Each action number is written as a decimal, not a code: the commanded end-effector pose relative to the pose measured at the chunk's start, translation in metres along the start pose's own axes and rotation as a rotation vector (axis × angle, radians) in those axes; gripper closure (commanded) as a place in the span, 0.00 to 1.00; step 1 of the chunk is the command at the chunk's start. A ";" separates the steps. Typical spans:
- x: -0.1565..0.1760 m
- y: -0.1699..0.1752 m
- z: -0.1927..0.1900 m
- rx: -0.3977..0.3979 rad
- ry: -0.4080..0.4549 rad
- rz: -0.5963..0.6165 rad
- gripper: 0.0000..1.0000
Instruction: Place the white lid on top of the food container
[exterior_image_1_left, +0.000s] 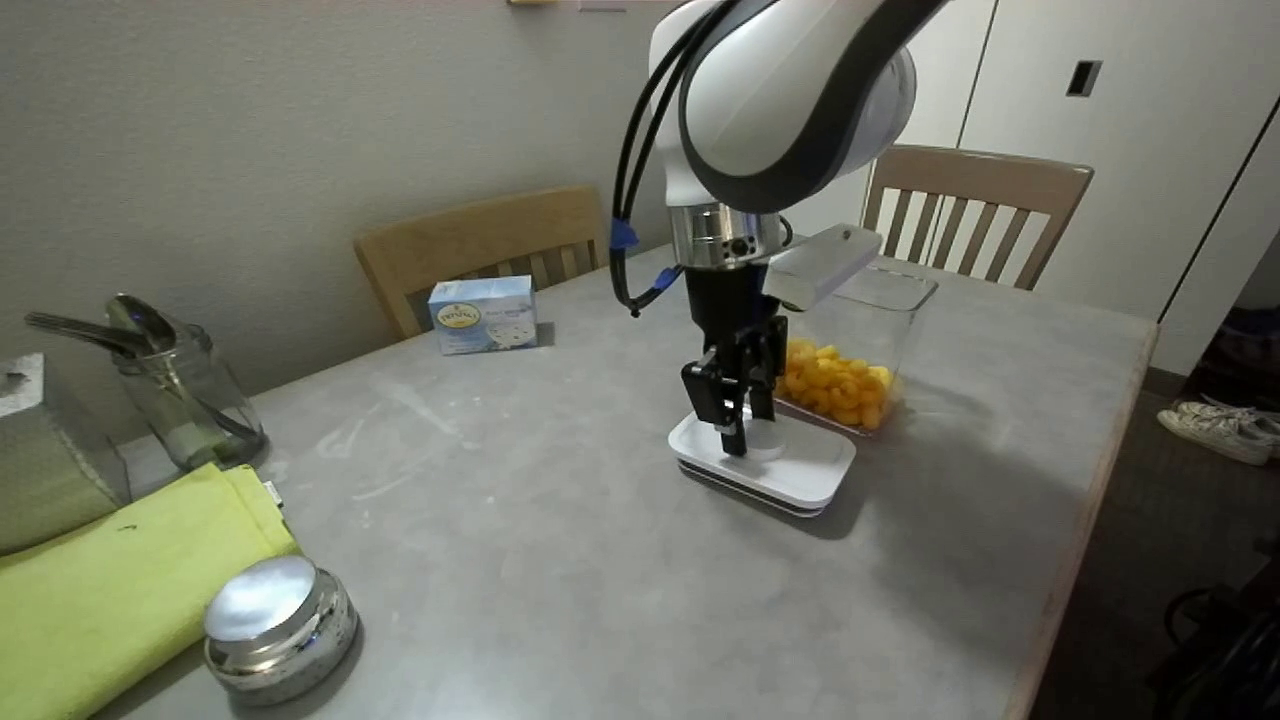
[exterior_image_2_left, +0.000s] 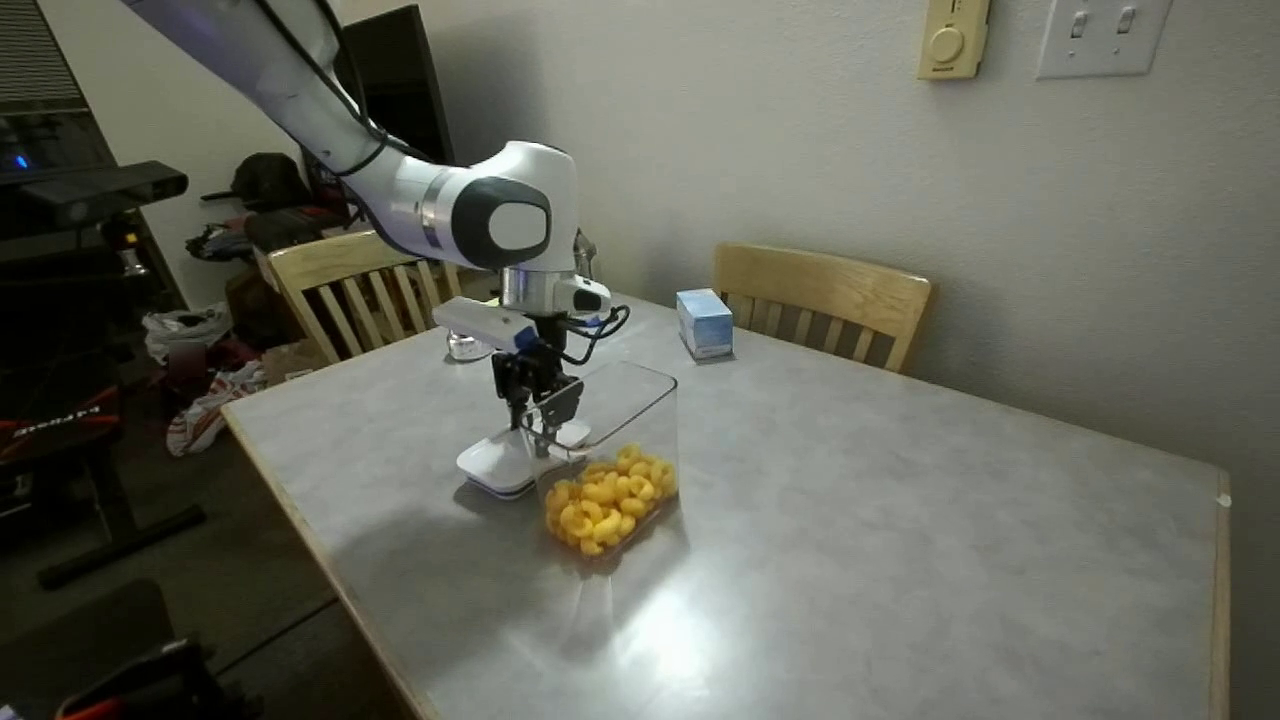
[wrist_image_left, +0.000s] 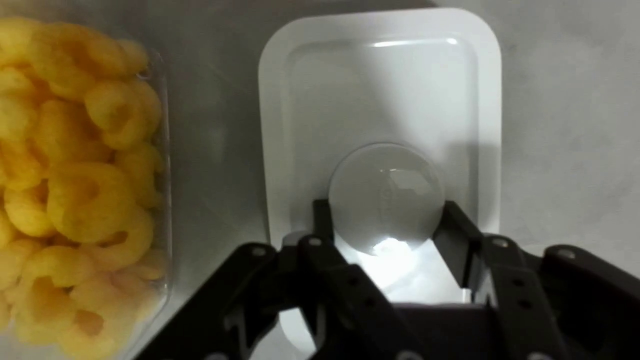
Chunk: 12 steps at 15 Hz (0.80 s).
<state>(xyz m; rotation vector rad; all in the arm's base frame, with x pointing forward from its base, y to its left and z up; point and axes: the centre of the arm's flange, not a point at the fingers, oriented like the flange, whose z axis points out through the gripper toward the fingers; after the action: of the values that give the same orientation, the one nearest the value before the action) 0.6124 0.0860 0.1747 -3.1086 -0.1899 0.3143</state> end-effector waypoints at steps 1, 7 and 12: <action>-0.003 0.014 -0.022 0.003 -0.010 -0.054 0.71; -0.010 0.020 -0.079 -0.007 0.120 -0.178 0.71; -0.016 0.019 -0.137 -0.034 0.233 -0.248 0.71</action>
<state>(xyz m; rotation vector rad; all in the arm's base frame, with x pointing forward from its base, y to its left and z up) 0.6351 0.0707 0.2809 -3.0837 -0.4926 0.0405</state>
